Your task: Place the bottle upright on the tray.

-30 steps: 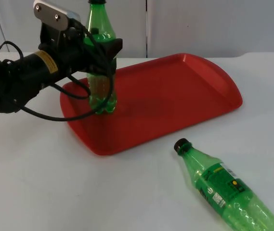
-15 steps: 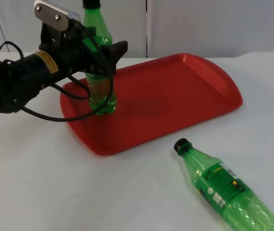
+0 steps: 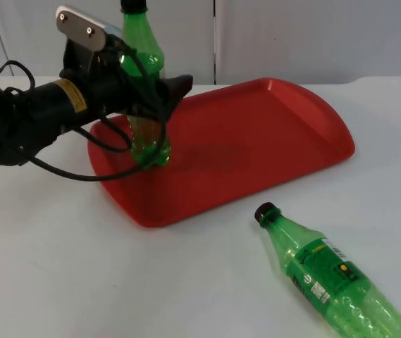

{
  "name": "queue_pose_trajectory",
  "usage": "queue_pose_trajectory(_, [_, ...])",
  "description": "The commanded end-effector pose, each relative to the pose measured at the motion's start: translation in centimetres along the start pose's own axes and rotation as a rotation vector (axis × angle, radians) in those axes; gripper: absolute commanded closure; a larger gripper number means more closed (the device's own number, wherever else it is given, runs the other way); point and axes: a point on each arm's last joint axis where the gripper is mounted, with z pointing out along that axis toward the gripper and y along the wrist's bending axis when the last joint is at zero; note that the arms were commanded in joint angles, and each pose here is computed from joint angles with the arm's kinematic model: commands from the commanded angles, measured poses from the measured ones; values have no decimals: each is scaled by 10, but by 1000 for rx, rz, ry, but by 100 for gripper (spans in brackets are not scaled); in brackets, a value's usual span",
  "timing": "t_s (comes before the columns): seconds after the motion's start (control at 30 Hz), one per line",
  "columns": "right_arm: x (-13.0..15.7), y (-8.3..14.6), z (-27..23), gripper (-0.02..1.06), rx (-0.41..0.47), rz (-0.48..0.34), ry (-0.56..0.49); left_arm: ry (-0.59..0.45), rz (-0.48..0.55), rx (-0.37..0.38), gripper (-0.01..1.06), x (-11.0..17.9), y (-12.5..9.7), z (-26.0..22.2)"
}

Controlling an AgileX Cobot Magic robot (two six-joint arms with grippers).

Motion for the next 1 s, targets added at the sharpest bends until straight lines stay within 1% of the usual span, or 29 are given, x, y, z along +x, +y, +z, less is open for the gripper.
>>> queue_pose_trajectory(0.0, [0, 0, 0, 3, 2, 8, -6, 27, -6, 13, 0, -3, -1, -2])
queue_pose_trajectory(0.13, [0, 0, 0, 3, 2, 8, -6, 37, -19, -13, 0, -7, -1, -8])
queue_pose_trajectory(0.17, [0, 0, 0, 3, 2, 8, -6, 41, -22, -38, 0, -9, -1, -13])
queue_pose_trajectory(0.2, [0, 0, 0, 3, 2, 8, -6, 42, -16, -42, 0, -11, -2, -16])
queue_pose_trajectory(0.5, [0, 0, 0, 3, 2, 8, -6, 65, -29, -44, 0, -21, -13, -38])
queue_pose_trajectory(0.6, [0, 0, 0, 3, 2, 8, -6, 79, -35, -43, 0, -27, -20, -52])
queue_pose_trajectory(0.7, [0, 0, 0, 3, 2, 8, -6, 95, -53, -53, 0, -30, -25, -65])
queue_pose_trajectory(0.8, [0, 0, 0, 3, 2, 8, -6, 95, -104, -89, 0, -40, -30, -81])
queue_pose_trajectory(0.83, [0, 0, 0, 3, 2, 8, -6, 95, -104, -89, 0, -40, -30, -81])
queue_pose_trajectory(0.9, [0, 0, 0, 3, 2, 8, -6, 104, -130, -107, 0, -49, -32, -91])
queue_pose_trajectory(0.97, [0, 0, 0, 3, 2, 8, -6, 133, -141, -120, 0, -60, -34, -99])
